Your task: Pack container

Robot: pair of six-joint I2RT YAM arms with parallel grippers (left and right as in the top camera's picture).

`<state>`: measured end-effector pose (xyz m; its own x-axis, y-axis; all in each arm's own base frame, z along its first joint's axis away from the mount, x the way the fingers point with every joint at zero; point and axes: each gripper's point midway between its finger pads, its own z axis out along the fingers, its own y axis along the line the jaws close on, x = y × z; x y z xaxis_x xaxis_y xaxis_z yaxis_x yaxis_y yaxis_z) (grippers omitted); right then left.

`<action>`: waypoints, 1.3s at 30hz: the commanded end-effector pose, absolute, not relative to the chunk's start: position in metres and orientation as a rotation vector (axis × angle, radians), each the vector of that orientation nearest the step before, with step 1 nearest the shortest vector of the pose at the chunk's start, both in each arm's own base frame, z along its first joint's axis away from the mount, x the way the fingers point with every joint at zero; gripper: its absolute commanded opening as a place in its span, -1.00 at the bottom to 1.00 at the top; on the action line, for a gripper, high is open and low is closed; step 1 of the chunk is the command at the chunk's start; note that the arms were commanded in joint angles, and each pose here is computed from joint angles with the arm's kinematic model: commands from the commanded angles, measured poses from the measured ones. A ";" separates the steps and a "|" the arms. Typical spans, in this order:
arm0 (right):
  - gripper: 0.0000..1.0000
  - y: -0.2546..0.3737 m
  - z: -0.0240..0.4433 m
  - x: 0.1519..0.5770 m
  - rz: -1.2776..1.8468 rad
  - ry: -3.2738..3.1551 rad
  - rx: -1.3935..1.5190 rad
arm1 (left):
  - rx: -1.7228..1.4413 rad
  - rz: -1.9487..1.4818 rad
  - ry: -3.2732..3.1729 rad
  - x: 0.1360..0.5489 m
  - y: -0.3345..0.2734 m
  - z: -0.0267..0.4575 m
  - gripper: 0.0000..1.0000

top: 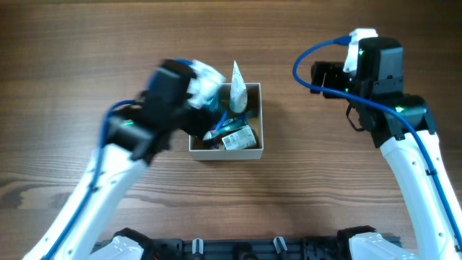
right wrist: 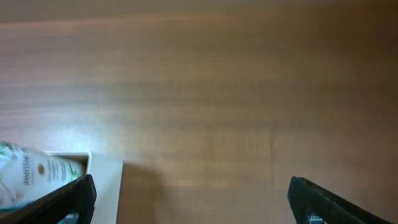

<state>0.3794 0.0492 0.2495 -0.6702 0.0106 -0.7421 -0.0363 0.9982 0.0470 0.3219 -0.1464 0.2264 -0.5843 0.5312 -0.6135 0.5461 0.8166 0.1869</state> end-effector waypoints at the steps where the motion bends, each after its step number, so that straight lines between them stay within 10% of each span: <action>1: 0.99 0.070 0.260 0.389 0.138 2.235 -0.225 | 0.253 0.047 2.391 0.345 -0.062 0.240 1.00; 20: 1.00 0.039 0.207 0.210 0.098 2.293 0.019 | -0.096 -0.134 2.251 0.206 -0.010 0.218 1.00; 39: 0.99 0.026 0.213 0.241 0.082 1.482 -0.075 | -0.097 -0.134 2.267 0.204 -0.010 0.215 0.99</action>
